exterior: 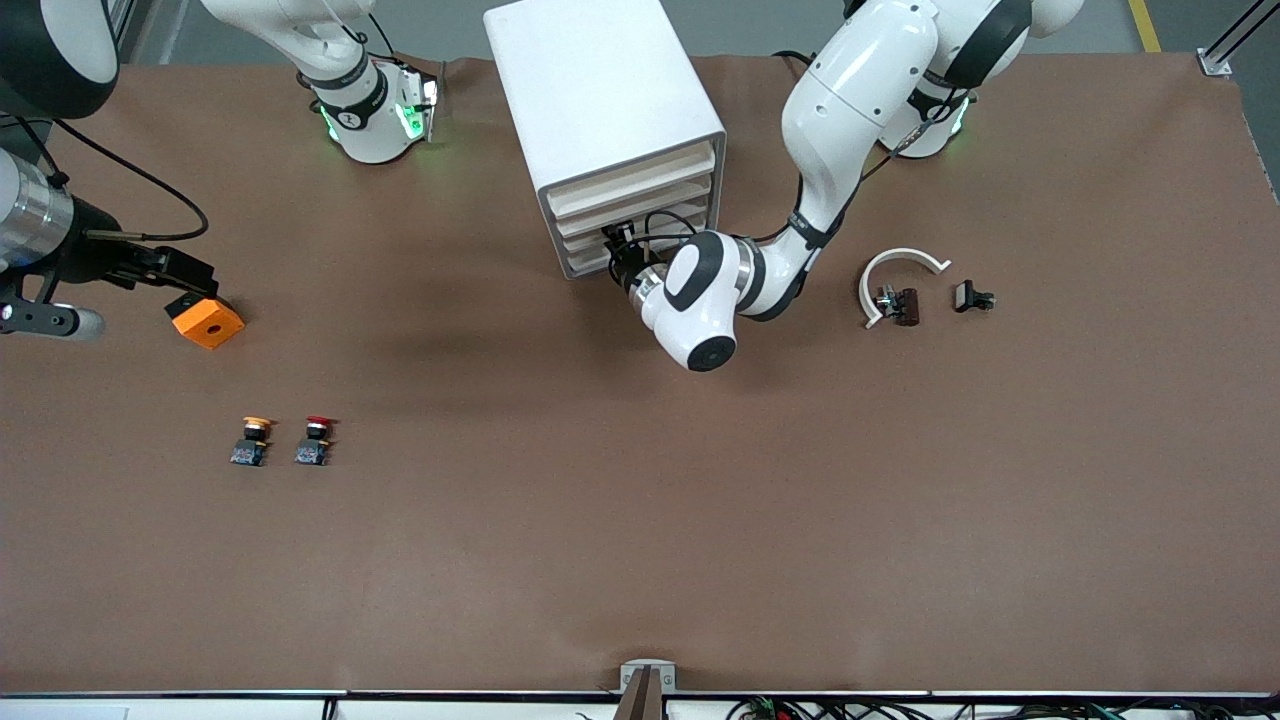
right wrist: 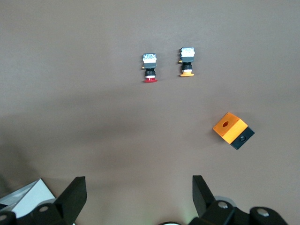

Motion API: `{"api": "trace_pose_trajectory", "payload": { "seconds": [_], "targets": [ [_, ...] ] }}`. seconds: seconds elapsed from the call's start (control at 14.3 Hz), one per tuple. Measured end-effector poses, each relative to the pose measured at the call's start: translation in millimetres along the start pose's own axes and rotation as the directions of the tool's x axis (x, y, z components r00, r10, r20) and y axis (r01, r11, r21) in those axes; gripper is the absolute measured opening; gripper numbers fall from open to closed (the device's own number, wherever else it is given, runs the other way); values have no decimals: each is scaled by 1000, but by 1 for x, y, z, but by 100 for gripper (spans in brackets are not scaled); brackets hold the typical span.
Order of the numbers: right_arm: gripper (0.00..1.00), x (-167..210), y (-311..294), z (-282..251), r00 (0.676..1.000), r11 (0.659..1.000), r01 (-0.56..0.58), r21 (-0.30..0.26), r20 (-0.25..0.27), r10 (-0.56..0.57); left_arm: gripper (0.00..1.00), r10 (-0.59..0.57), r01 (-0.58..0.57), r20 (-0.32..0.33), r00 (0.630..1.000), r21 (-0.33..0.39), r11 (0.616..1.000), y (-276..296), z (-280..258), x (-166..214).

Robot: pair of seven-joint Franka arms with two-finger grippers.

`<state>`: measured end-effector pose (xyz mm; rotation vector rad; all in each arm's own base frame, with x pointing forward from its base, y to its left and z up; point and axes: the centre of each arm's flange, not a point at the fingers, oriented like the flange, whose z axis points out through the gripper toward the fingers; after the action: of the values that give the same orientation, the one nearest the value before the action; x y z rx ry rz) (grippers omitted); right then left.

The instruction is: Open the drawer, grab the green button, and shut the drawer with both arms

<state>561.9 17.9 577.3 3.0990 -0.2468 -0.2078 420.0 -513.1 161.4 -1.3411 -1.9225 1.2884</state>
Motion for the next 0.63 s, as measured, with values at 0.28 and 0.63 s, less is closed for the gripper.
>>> {"api": "trace_pose_trajectory", "payload": {
  "seconds": [0.28, 0.63],
  "targets": [
    [100, -11, -46, 0, 993, 993, -114, -10, -4, 114, 15, -7, 7, 4, 1000, 4, 1000, 3, 0, 1],
    [100, -31, -105, 1, 974, 974, -227, -22, -13, 227, 13, -25, 25, 25, 999, 18, 1000, 8, -4, 2]
  ]
}}
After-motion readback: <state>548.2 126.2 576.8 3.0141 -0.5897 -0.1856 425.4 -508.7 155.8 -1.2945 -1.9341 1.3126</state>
